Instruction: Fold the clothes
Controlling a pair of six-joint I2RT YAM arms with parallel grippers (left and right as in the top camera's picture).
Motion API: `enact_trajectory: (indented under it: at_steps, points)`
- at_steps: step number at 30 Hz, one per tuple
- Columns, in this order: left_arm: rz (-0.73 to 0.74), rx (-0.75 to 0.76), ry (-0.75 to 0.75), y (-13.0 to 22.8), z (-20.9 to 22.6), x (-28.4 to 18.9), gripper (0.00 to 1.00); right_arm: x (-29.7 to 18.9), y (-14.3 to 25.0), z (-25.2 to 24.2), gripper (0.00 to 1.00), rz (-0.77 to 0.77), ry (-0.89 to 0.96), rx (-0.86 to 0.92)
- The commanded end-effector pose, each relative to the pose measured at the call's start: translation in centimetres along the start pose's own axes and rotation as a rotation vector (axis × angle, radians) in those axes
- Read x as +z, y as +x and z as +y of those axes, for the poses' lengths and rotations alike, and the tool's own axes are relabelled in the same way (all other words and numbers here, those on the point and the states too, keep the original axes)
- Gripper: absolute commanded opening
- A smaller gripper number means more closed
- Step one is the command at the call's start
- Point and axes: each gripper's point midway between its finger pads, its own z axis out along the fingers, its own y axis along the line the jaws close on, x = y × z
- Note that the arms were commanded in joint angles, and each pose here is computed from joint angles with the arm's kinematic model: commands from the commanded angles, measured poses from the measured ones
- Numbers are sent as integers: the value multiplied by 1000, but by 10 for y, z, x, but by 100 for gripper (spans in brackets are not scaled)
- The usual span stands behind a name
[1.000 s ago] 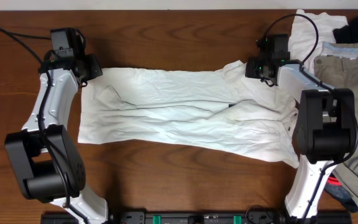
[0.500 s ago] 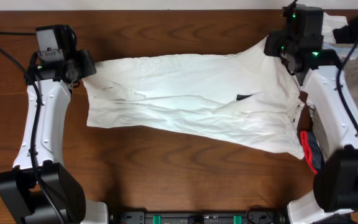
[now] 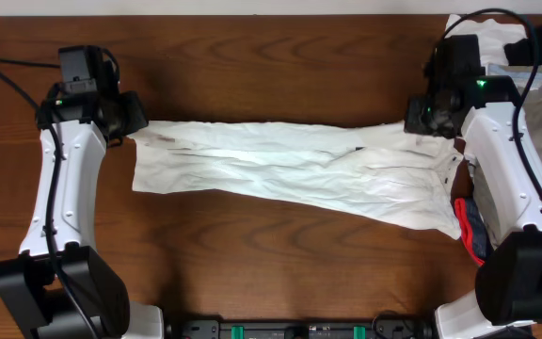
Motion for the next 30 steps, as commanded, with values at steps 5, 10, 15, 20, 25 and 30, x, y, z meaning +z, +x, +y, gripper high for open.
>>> enact_trajectory:
  at_steps: [5,10,15,20,25,30]
  points:
    - [65,-16,-27,18,9,17,6,-10,20,-10,1,68,50,-4]
    - [128,-17,-39,30,11,36,6,-11,36,-14,1,130,67,-7]
    - [265,-19,-63,60,16,56,6,-13,43,-23,1,156,119,-9]
    - [341,-20,-76,77,19,61,6,-13,45,-24,1,164,122,-10]
    - [323,-20,-73,72,19,63,6,-15,61,-20,6,235,98,-12]
    - [297,-21,-69,66,18,65,6,-16,76,-18,8,294,82,-26]
